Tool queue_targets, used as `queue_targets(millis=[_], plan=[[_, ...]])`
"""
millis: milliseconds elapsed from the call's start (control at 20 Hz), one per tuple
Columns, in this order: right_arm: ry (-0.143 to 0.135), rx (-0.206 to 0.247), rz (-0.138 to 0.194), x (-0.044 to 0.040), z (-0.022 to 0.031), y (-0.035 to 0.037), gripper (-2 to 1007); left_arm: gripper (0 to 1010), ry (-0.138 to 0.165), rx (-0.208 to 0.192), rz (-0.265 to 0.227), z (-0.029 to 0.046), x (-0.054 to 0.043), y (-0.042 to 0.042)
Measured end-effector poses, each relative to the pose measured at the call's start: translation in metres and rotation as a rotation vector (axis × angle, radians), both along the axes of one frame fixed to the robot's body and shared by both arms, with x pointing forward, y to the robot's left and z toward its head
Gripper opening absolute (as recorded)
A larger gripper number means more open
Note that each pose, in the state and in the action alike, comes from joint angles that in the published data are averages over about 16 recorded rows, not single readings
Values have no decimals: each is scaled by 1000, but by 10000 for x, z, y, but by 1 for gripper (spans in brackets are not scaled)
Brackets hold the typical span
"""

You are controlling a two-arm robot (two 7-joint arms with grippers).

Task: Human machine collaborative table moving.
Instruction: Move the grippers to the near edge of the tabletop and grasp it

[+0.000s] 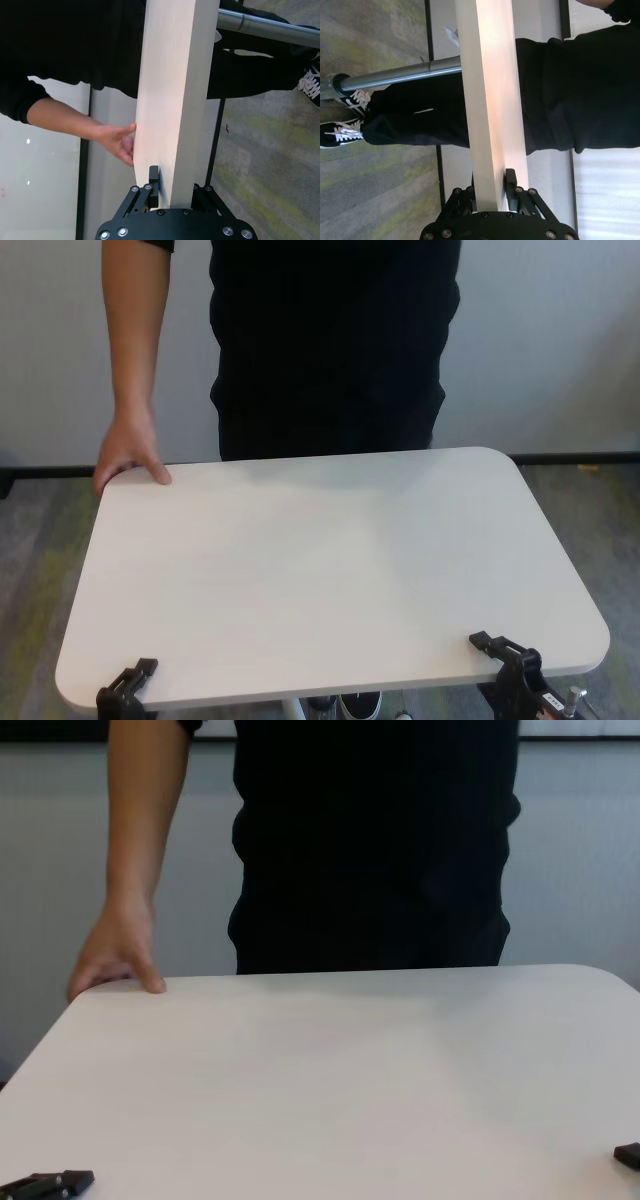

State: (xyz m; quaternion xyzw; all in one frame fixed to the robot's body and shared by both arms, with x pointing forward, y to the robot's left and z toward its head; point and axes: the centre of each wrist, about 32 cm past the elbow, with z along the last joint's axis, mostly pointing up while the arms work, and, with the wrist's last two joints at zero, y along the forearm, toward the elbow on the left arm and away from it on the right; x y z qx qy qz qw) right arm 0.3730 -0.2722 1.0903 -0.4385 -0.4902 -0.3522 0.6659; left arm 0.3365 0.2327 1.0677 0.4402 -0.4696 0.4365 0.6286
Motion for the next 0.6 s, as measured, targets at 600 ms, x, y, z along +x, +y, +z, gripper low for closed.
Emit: queue_targets(millis=[600], plan=[[0,0,0,0,0,0,268,274,0,0,0,0,0,0]])
